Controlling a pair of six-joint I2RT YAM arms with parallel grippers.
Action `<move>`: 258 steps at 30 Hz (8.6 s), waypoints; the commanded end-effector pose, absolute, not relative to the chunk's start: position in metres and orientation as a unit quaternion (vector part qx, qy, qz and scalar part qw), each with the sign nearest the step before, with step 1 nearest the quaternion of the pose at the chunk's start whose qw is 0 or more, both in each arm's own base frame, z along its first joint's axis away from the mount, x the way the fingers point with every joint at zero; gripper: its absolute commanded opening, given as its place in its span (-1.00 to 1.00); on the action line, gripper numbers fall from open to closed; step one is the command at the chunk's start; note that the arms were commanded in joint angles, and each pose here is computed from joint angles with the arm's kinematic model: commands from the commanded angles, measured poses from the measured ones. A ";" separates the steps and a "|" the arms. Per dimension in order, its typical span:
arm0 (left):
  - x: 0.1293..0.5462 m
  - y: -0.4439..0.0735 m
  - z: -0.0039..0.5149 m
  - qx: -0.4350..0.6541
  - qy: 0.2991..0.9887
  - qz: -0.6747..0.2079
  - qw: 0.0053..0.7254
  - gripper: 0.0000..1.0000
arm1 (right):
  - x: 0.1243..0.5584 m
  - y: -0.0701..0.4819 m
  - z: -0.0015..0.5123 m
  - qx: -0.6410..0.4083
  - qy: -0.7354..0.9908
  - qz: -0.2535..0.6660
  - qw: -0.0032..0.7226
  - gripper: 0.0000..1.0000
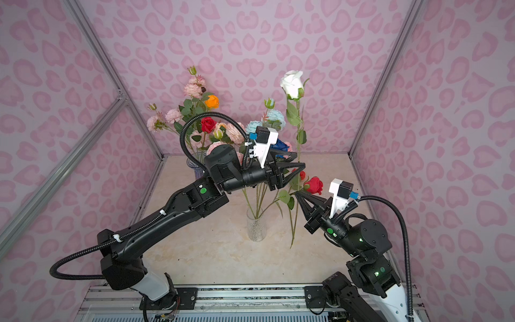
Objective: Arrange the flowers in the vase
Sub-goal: 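Carry the white rose toward the vase while left gripper reaches toward it, then close left gripper on the white rose stem while right gripper opens, then lower the white rose stem into the clear vase with left gripper, then open left gripper and withdraw while right gripper moves toward the red rose, then grasp the red rose stem lying on the table with right gripper, then lift the red rose high off the table with right gripper, then carry the red rose toward the vase while left gripper reaches toward it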
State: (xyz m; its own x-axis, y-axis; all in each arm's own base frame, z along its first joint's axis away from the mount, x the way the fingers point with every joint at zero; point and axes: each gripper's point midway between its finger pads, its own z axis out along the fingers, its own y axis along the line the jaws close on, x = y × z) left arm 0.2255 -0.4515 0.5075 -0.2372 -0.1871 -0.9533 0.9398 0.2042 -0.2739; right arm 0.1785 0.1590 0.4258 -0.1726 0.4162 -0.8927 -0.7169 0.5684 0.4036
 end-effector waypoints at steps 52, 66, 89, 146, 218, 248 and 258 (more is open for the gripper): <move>0.248 -0.342 0.499 0.284 0.558 -0.330 0.706 -0.93 | 0.186 0.120 0.388 -0.087 0.680 0.288 0.668 0.32; 0.257 -0.349 0.428 0.286 0.610 -0.326 0.663 -0.94 | 0.184 0.111 0.386 -0.078 0.687 0.274 0.668 0.32; 0.245 -0.314 0.360 0.253 0.677 -0.318 0.614 0.36 | 0.216 0.069 0.343 0.026 0.780 0.120 0.613 0.43; 0.172 -0.195 0.338 0.141 0.659 -0.404 0.618 0.58 | 0.387 0.125 0.034 0.033 0.961 0.129 0.245 -0.13; 0.157 -0.258 0.476 0.262 0.598 -0.465 0.598 0.49 | 0.129 0.113 0.511 -0.112 0.557 0.439 0.696 -1.00; 0.196 -0.423 0.534 0.361 0.557 -0.578 0.476 0.00 | 0.169 0.193 0.484 -0.222 0.607 0.369 0.667 -1.00; 0.194 -0.419 0.544 0.348 0.540 -0.591 0.488 -0.92 | 0.169 0.186 0.482 -0.209 0.613 0.364 0.669 -0.59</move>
